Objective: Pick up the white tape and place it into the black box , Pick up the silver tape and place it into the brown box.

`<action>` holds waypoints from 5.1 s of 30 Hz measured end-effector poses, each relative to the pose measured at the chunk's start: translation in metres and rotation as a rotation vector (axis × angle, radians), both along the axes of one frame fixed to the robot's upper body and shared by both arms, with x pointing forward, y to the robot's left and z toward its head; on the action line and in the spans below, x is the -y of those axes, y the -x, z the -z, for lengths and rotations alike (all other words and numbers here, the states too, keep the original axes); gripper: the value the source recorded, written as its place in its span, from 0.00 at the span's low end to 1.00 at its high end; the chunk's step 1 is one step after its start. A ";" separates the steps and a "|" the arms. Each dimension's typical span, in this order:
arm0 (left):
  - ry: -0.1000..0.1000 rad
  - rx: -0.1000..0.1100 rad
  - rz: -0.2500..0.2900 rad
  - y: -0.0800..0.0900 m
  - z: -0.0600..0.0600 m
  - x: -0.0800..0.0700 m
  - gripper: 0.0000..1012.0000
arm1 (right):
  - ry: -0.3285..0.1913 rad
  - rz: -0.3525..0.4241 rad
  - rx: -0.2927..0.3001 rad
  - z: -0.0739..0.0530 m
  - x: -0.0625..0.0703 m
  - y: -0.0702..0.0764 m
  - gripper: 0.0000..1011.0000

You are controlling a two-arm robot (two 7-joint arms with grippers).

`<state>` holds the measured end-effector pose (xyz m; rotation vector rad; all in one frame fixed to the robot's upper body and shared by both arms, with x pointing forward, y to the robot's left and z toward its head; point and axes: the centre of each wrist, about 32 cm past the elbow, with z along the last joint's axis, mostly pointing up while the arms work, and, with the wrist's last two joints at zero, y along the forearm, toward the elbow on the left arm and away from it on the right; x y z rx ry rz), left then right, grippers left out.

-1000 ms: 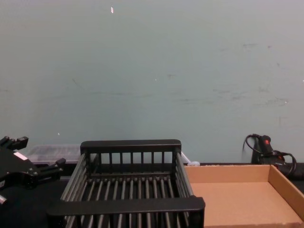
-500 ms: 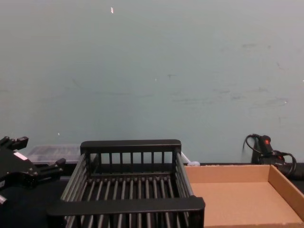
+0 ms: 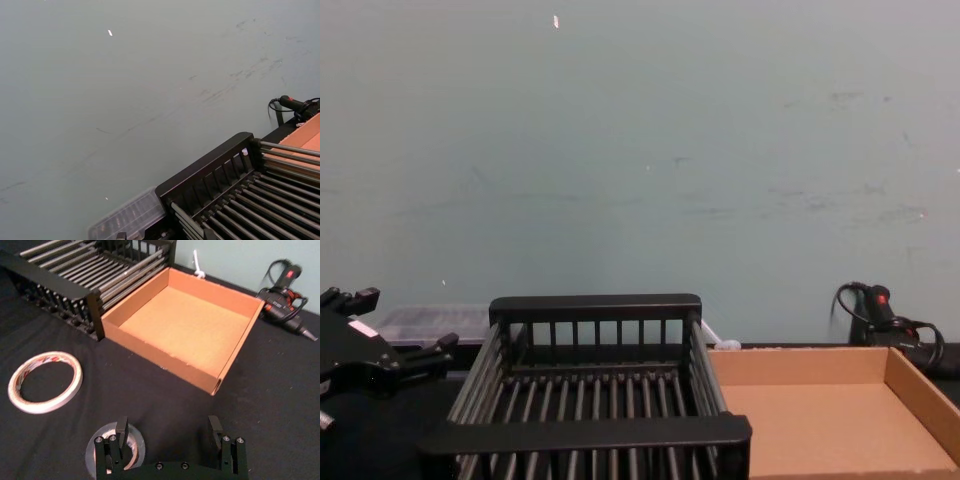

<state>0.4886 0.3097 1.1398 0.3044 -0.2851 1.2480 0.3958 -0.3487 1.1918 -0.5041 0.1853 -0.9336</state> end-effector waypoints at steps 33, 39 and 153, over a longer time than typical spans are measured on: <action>0.000 0.000 0.000 0.000 0.000 0.000 0.99 | 0.009 -0.025 -0.110 0.013 -0.005 -0.007 0.99; 0.000 0.000 0.000 0.000 0.000 0.000 0.99 | 0.012 -0.022 -0.115 0.014 -0.006 -0.009 0.99; 0.000 0.000 0.000 0.000 0.000 0.000 0.99 | -0.053 0.033 -0.013 0.002 -0.016 -0.038 0.16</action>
